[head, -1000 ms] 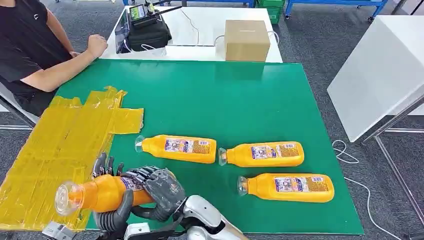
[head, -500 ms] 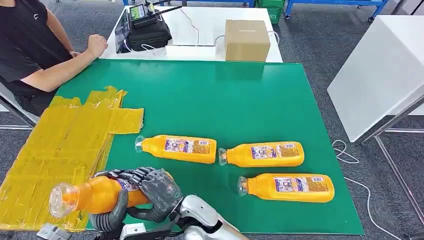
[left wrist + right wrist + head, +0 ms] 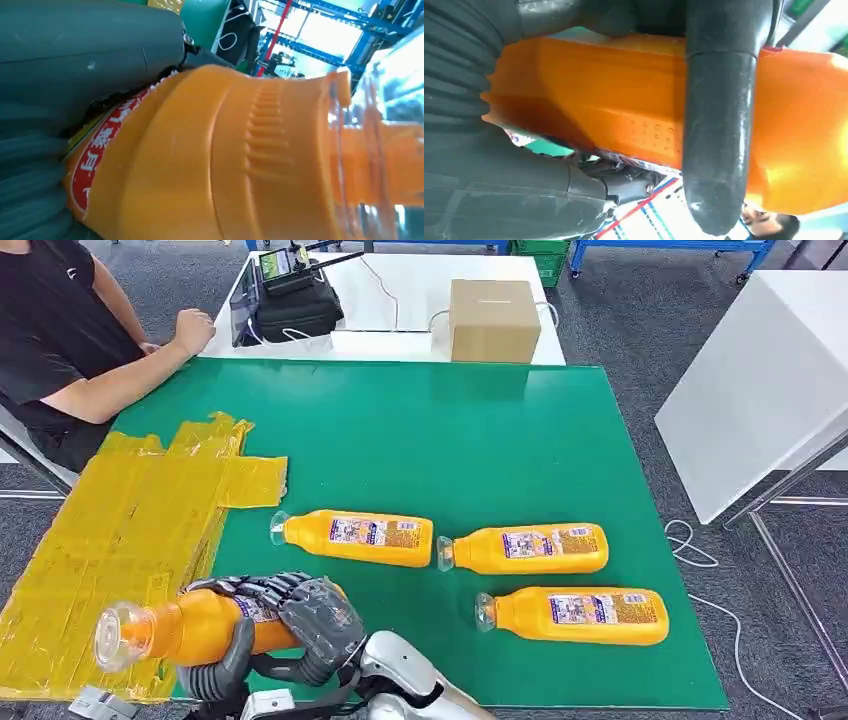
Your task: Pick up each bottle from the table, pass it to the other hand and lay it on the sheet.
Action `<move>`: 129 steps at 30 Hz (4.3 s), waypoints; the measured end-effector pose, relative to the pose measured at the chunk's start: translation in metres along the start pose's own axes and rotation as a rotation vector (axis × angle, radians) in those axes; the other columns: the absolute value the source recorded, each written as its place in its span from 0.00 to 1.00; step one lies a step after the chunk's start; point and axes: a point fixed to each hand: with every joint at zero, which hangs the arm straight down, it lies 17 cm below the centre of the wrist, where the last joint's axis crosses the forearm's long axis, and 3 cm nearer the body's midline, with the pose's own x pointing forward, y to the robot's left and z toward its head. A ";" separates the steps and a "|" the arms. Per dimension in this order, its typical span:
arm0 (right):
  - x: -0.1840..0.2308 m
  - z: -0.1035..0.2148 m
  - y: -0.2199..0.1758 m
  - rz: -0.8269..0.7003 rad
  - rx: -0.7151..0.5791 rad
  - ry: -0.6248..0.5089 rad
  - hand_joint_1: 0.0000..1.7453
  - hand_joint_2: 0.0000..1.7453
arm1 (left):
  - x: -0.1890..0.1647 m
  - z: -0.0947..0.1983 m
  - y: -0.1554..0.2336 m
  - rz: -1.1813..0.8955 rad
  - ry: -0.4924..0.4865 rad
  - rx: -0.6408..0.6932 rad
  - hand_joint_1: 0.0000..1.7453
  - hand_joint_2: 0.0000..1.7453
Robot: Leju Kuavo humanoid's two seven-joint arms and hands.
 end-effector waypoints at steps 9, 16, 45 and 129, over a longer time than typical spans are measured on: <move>0.027 0.016 -0.076 -0.103 -0.335 -0.062 0.00 0.00 | 0.060 -0.015 0.017 -0.881 -0.286 0.135 1.00 1.00; 0.024 0.026 -0.101 -0.183 -0.407 -0.054 0.00 0.00 | 0.040 -0.034 0.042 -1.623 -0.345 -0.096 1.00 1.00; 0.025 0.025 -0.099 -0.267 -0.380 -0.053 0.00 0.00 | -0.045 -0.033 0.217 -2.053 0.073 -0.246 0.00 0.00; -0.211 0.084 -0.080 0.430 0.086 0.989 0.00 0.00 | 0.136 -0.064 0.070 -0.570 -0.411 0.156 0.00 0.00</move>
